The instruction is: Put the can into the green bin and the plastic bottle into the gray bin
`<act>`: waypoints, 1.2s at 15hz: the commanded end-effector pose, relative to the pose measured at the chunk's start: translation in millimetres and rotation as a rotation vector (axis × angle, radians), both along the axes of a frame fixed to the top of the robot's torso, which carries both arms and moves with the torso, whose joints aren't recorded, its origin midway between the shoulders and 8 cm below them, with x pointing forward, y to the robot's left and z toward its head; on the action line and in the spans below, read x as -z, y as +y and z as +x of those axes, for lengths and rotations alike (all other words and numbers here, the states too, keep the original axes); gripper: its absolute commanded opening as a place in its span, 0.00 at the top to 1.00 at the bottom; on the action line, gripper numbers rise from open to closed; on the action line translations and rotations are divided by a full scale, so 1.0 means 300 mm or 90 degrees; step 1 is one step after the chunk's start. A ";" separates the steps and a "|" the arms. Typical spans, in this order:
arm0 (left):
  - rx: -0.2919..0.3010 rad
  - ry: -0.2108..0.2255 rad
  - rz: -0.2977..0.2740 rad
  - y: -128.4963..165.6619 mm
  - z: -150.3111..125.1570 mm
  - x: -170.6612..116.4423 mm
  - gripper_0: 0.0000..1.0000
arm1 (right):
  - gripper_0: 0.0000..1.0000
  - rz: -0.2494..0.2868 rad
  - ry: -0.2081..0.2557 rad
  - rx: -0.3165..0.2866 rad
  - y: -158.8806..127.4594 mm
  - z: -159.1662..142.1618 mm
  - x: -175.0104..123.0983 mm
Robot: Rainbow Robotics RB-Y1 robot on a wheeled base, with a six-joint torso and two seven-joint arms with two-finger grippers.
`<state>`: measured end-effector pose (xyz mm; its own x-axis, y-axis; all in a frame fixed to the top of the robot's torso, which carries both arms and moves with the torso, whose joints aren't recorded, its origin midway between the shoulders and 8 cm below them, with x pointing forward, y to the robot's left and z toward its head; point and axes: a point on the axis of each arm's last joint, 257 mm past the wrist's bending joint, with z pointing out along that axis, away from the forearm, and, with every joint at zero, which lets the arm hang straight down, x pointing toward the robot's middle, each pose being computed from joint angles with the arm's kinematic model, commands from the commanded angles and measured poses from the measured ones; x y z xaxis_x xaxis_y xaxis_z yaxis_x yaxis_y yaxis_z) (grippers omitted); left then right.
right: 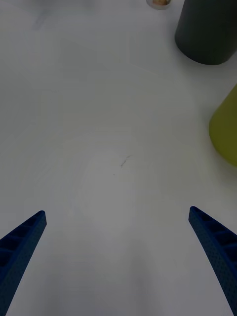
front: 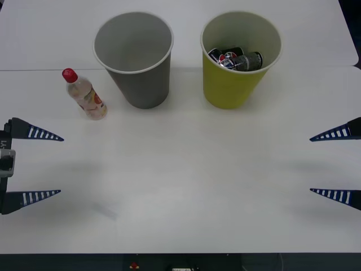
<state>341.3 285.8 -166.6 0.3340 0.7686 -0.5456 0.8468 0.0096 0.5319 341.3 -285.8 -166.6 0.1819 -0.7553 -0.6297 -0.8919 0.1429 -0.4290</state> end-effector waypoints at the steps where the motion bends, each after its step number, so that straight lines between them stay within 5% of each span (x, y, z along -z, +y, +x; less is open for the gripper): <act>1: 0.000 0.000 0.000 0.000 0.000 0.000 0.00 | 0.00 0.000 0.000 0.000 0.000 0.000 0.000; 8: -0.026 -0.005 -0.028 -0.013 -0.011 0.033 0.00 | 0.00 0.000 0.000 0.000 0.000 0.000 0.000; 12: -0.132 -0.051 -0.074 0.036 0.074 0.020 0.00 | 0.00 0.000 0.000 0.000 0.000 0.000 0.000; 18: -0.248 -0.007 -0.208 -0.004 0.076 0.090 0.00 | 0.00 0.000 0.000 0.000 0.000 0.000 0.000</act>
